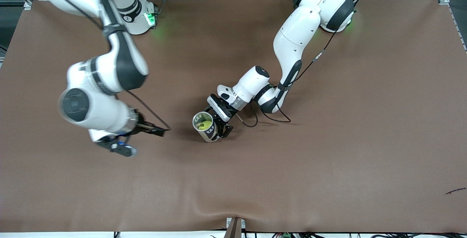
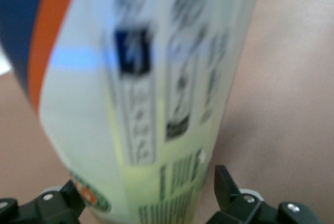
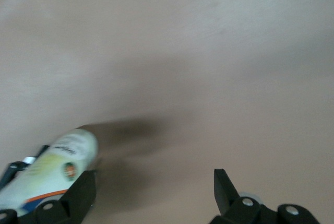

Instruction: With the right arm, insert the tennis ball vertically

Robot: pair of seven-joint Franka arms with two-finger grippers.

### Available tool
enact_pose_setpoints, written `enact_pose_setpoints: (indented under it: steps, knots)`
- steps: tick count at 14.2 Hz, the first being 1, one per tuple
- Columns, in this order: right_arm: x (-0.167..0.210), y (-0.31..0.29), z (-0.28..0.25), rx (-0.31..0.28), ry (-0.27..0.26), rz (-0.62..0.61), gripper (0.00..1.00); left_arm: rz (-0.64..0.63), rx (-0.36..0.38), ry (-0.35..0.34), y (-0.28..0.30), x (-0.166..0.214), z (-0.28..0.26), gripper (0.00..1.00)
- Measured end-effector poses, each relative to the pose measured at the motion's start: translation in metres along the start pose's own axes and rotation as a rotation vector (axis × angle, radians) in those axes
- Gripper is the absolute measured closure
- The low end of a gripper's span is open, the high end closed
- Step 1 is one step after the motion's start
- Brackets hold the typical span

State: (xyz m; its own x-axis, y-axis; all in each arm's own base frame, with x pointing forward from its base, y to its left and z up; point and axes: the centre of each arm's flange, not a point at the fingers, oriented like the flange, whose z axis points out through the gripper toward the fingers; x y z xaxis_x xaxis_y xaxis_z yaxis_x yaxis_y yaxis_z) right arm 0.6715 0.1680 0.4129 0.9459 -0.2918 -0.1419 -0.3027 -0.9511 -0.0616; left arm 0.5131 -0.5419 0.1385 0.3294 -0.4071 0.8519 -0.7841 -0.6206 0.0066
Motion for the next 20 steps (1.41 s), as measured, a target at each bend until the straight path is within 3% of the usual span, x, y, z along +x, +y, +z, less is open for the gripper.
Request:
enact_pose_setpoints:
  steps: [3, 7, 12, 16, 18, 20]
  knots:
    - [-0.003, 0.066, -0.011, 0.002, -0.035, -0.012, 0.00, -0.056, -0.020, -0.038, 0.011, -0.019, 0.000, 0.00]
    - [-0.040, 0.110, -0.039, 0.018, -0.043, -0.100, 0.00, -0.096, -0.015, -0.066, 0.008, -0.031, -0.003, 0.00]
    - [-0.070, 0.204, -0.114, -0.024, -0.052, -0.259, 0.00, -0.133, 0.014, -0.098, -0.017, -0.032, -0.023, 0.00]
    - [-0.099, 0.261, -0.178, -0.006, 0.018, -0.274, 0.00, -0.160, 0.047, -0.132, -0.044, -0.031, -0.052, 0.00]
    - [-0.101, 0.260, -0.203, -0.017, 0.073, -0.285, 0.00, -0.177, 0.060, -0.160, -0.056, -0.038, -0.067, 0.00]
    - [-0.105, 0.249, -0.217, -0.022, 0.085, -0.306, 0.00, -0.190, 0.072, -0.183, -0.065, -0.046, -0.078, 0.00]
